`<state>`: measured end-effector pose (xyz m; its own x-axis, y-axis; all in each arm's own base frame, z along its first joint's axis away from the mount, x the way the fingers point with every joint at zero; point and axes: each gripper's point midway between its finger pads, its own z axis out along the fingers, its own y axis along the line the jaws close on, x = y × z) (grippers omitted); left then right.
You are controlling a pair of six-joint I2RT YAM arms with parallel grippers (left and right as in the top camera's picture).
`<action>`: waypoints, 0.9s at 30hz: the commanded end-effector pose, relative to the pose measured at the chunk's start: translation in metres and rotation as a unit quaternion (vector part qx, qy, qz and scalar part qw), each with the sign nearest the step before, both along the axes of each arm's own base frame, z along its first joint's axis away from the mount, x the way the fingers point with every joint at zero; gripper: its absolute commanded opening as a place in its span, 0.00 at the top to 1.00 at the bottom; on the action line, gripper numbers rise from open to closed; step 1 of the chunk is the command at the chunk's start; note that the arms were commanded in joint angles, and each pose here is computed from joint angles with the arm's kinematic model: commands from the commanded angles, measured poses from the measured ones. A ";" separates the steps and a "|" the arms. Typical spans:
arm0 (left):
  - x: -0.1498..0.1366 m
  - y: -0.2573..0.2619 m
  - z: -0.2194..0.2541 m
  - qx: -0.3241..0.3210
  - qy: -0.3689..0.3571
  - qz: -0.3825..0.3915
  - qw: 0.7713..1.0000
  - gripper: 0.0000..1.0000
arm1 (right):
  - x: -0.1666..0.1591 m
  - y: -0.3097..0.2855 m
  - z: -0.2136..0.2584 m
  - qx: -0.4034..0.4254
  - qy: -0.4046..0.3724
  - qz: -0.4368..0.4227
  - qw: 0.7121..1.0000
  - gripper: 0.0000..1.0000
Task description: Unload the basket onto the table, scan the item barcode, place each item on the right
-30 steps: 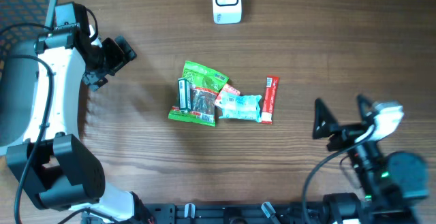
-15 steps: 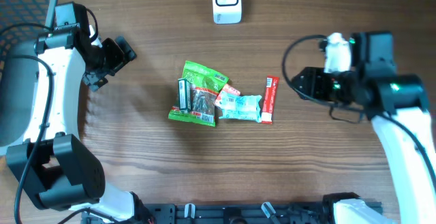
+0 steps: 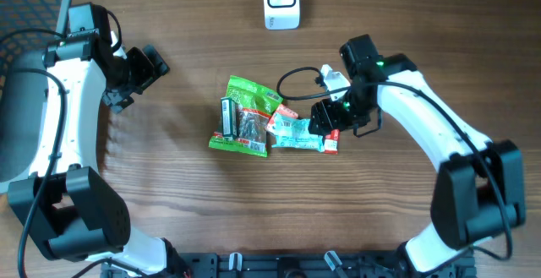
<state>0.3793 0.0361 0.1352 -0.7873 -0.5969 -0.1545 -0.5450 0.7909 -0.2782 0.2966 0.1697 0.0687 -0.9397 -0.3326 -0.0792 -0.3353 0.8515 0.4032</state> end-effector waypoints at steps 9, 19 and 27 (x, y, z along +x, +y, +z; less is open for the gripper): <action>0.000 -0.001 -0.004 -0.004 0.004 -0.005 1.000 0.00 | 0.028 0.005 -0.037 -0.002 -0.050 0.023 0.998 0.44; 0.000 -0.001 -0.004 -0.004 0.004 -0.005 1.000 0.00 | 0.014 0.004 -0.070 0.013 -0.059 0.023 0.998 0.94; 0.000 -0.001 -0.004 -0.004 0.004 -0.005 1.000 0.00 | 0.036 -0.003 0.020 0.037 -0.125 0.014 0.991 0.96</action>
